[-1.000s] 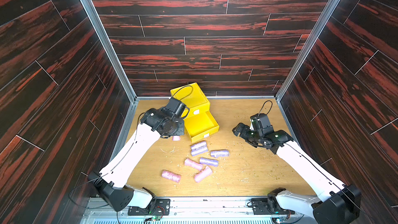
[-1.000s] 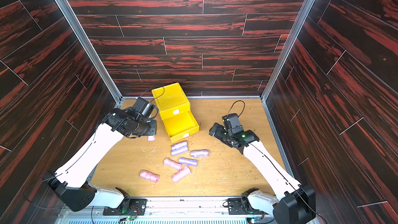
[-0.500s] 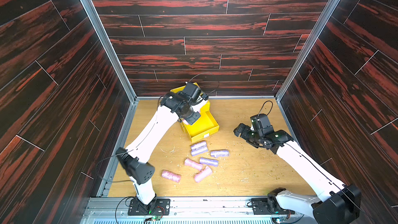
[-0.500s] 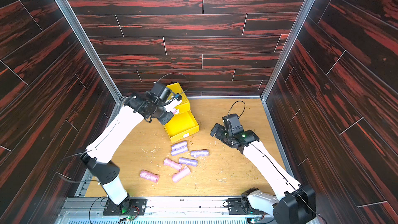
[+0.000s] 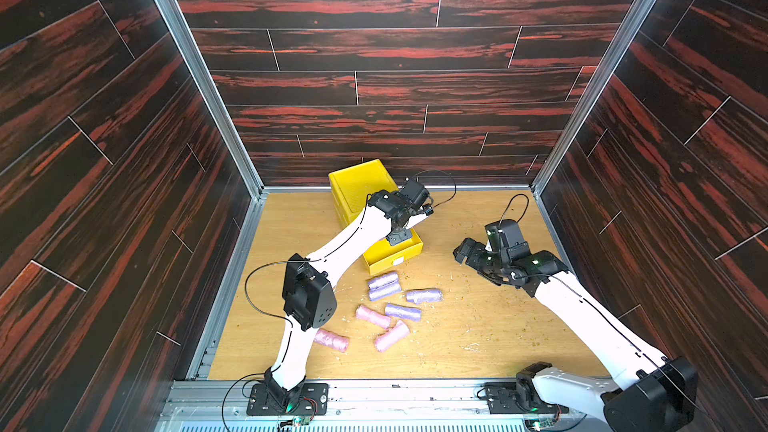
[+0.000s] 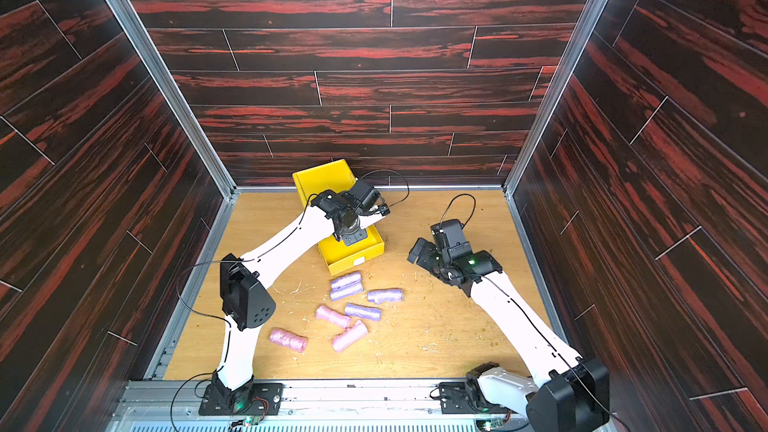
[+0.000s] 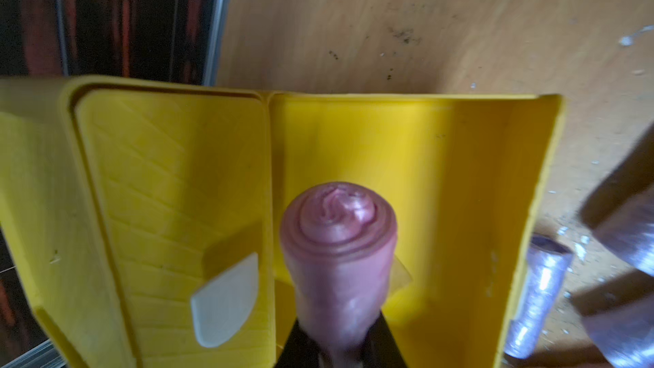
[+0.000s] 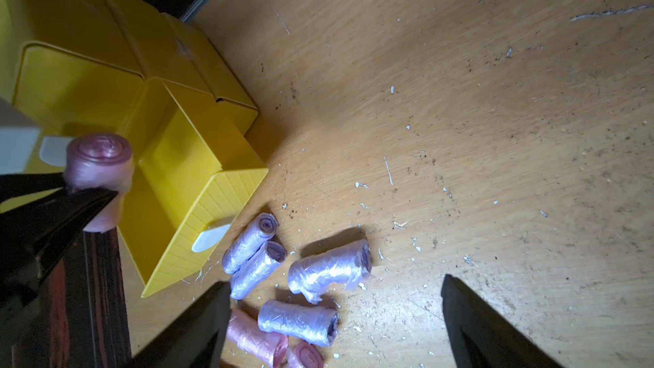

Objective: Sort the rolls of trash bags by color and place them into the drawer
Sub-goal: Place the roll of trash bags in the drawer, then pick up the roll of trash bags from the center of the board, then place the roll of trash bags in the drawer.

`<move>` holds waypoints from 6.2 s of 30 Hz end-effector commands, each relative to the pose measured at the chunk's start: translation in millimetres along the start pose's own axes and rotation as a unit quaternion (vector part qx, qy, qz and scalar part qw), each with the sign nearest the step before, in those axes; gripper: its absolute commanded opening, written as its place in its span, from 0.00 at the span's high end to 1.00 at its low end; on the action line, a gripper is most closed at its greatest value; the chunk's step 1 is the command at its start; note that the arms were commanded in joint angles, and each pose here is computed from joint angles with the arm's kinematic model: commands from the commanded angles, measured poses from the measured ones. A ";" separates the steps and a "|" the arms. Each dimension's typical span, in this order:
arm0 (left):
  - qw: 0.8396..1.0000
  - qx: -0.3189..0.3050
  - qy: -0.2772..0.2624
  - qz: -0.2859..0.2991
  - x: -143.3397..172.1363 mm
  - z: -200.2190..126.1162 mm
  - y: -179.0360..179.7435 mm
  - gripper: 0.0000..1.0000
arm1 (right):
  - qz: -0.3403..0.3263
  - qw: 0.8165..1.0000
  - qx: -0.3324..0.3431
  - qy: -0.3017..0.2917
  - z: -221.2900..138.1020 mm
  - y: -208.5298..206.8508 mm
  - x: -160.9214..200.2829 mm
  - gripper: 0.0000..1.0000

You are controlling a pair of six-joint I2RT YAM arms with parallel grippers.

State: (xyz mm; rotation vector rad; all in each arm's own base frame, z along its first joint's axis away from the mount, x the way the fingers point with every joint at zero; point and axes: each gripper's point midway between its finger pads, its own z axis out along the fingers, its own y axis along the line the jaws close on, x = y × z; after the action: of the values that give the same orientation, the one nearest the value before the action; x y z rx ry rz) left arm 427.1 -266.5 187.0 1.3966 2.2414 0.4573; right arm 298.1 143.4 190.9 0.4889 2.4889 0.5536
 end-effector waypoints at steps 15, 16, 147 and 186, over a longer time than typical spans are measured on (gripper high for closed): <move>0.991 -0.101 0.071 0.042 20.6 58.0 12.4 0.71 | -0.003 1.000 0.005 0.005 0.7 -5.3 2.8 0.03; 0.991 -0.103 0.075 0.043 21.5 60.6 12.1 0.70 | -0.002 1.000 0.005 0.005 0.4 -5.6 2.7 0.03; 0.796 -0.247 -0.112 -0.542 255.4 -112.4 81.9 0.20 | 0.120 0.989 -0.084 0.038 23.3 200.5 75.8 0.72; 0.799 -0.248 -0.111 -0.537 256.2 -113.9 81.7 0.20 | 0.227 0.966 -0.046 0.113 189.5 215.1 61.3 0.62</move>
State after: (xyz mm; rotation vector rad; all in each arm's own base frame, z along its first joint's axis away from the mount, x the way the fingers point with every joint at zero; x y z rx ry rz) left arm 333.5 -7.9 271.0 -0.1726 2.0756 0.3663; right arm 402.7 405.4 124.5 1.0000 2.5538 0.9278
